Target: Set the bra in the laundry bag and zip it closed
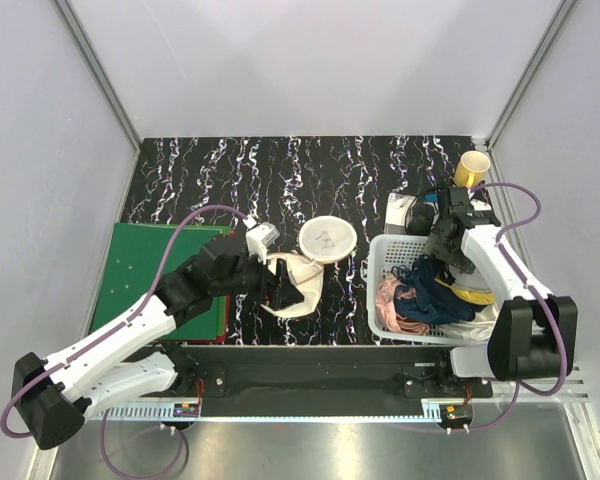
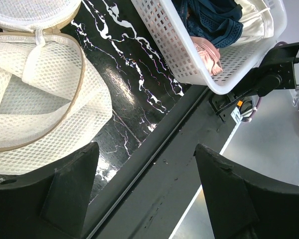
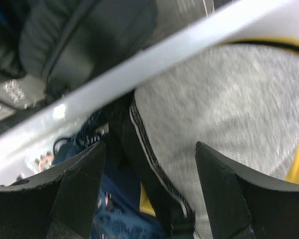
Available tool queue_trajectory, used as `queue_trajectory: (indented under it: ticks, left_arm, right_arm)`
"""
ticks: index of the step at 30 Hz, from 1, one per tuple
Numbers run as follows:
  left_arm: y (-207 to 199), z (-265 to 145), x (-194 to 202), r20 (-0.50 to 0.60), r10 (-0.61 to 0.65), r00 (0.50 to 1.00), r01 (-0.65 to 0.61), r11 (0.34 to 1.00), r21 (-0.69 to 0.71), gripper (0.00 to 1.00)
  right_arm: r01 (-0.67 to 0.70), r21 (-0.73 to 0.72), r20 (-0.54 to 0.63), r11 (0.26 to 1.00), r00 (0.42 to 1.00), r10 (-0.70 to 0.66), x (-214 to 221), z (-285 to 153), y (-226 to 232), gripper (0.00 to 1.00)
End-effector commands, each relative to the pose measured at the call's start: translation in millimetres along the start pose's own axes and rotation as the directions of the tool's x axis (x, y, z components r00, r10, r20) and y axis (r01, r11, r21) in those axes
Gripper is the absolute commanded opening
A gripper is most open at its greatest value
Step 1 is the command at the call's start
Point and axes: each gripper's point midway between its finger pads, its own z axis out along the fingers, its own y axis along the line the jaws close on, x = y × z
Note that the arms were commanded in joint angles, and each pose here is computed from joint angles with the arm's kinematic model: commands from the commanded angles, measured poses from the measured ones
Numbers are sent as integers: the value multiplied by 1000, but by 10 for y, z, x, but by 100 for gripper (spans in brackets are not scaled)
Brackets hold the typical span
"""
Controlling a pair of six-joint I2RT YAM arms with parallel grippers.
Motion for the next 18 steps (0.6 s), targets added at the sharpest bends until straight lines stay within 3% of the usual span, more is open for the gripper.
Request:
queue_trajectory:
  ticks: [1, 9, 11, 14, 15, 18]
  left_arm:
    - [-135, -62, -152, 47, 56, 997, -58, 997, 43, 82]
    - [-141, -80, -140, 44, 57, 997, -59, 997, 45, 82]
    - [-133, -84, -131, 41, 60, 997, -62, 997, 42, 83]
    - [-126, -88, -121, 37, 60, 998, -61, 997, 38, 83]
    - [-132, -90, -110, 32, 60, 998, -62, 997, 42, 83]
    - [-134, -96, -103, 28, 58, 998, -59, 997, 43, 83]
  right_arm:
    - [-15, 66, 133, 998, 991, 6, -353, 94, -24, 79]
    - [-69, 177, 227, 982, 973, 28, -483, 174, -201, 63]
    - [-73, 164, 235, 984, 971, 32, -462, 128, -225, 52]
    - [-110, 138, 239, 984, 968, 75, -413, -27, -280, 11]
    - [-89, 100, 211, 991, 975, 66, -352, -83, -247, 5]
    - [-110, 40, 216, 993, 971, 99, -346, -344, -272, 0]
